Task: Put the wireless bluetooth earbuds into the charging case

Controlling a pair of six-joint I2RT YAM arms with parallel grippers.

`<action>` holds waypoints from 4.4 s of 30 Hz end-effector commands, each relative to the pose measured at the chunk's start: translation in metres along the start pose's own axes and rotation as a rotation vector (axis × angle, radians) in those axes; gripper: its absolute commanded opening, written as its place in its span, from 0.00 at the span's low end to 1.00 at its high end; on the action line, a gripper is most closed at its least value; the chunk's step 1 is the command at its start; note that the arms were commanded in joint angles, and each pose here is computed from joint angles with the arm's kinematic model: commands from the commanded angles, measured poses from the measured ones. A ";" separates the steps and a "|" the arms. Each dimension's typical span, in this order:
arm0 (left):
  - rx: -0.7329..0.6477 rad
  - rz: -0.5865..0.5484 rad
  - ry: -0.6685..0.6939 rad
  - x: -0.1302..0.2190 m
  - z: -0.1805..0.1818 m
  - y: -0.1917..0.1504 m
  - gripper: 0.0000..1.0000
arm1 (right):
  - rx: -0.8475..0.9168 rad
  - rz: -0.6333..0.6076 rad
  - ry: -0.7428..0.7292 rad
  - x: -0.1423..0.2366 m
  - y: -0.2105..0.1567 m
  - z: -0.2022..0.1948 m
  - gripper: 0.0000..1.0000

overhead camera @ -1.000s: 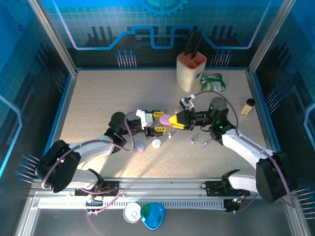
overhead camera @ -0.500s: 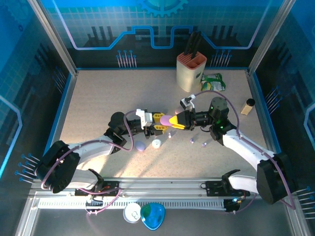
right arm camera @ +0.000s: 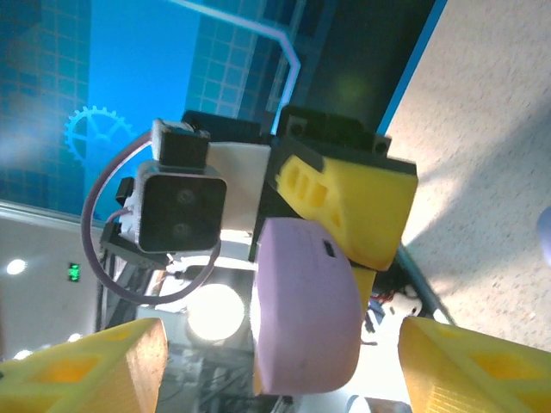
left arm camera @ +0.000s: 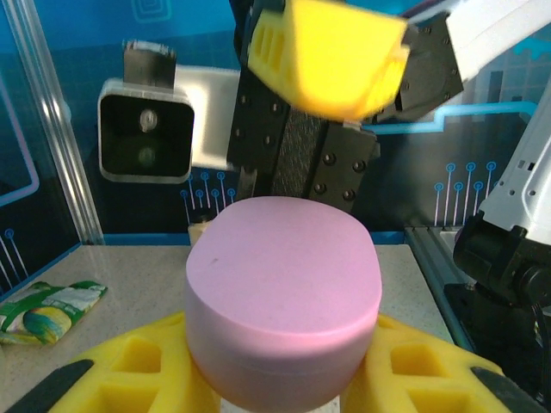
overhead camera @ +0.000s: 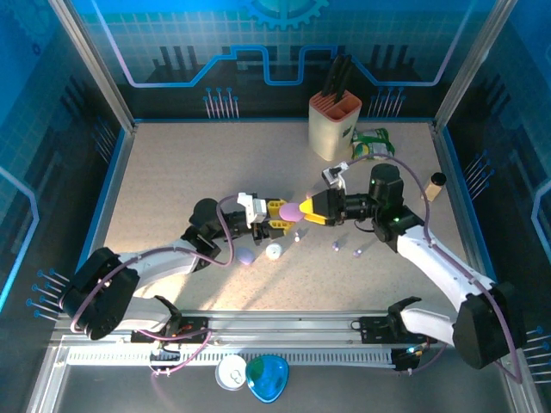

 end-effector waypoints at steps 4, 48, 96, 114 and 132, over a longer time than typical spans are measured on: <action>0.005 0.002 0.015 0.006 -0.008 0.000 0.27 | 0.342 -0.088 -0.217 0.016 -0.005 0.027 0.76; 0.038 0.019 -0.072 0.010 -0.019 -0.006 0.27 | 1.166 -0.116 -0.547 -0.019 -0.014 0.046 0.82; 0.062 0.115 0.084 0.056 -0.021 -0.018 0.28 | -0.090 -0.271 -0.653 -0.055 0.090 -0.142 0.67; 0.058 0.116 0.096 0.060 -0.024 -0.016 0.27 | -0.204 -0.158 -0.606 -0.131 0.091 -0.181 0.55; 0.056 0.114 0.093 0.061 -0.025 -0.016 0.27 | -0.253 -0.091 -0.622 -0.155 0.083 -0.190 0.54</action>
Point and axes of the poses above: each hand's point on the last joint's axis, 136 mm out from that joint toward the fingers, its own x axis back along the fingers, its own z axis along the line the jaws close on, y = z × x, the point moved 10 cm from there along x, back along the fingers, and after that the axes turned 15 degrees about -x, right-handed, at the moved point
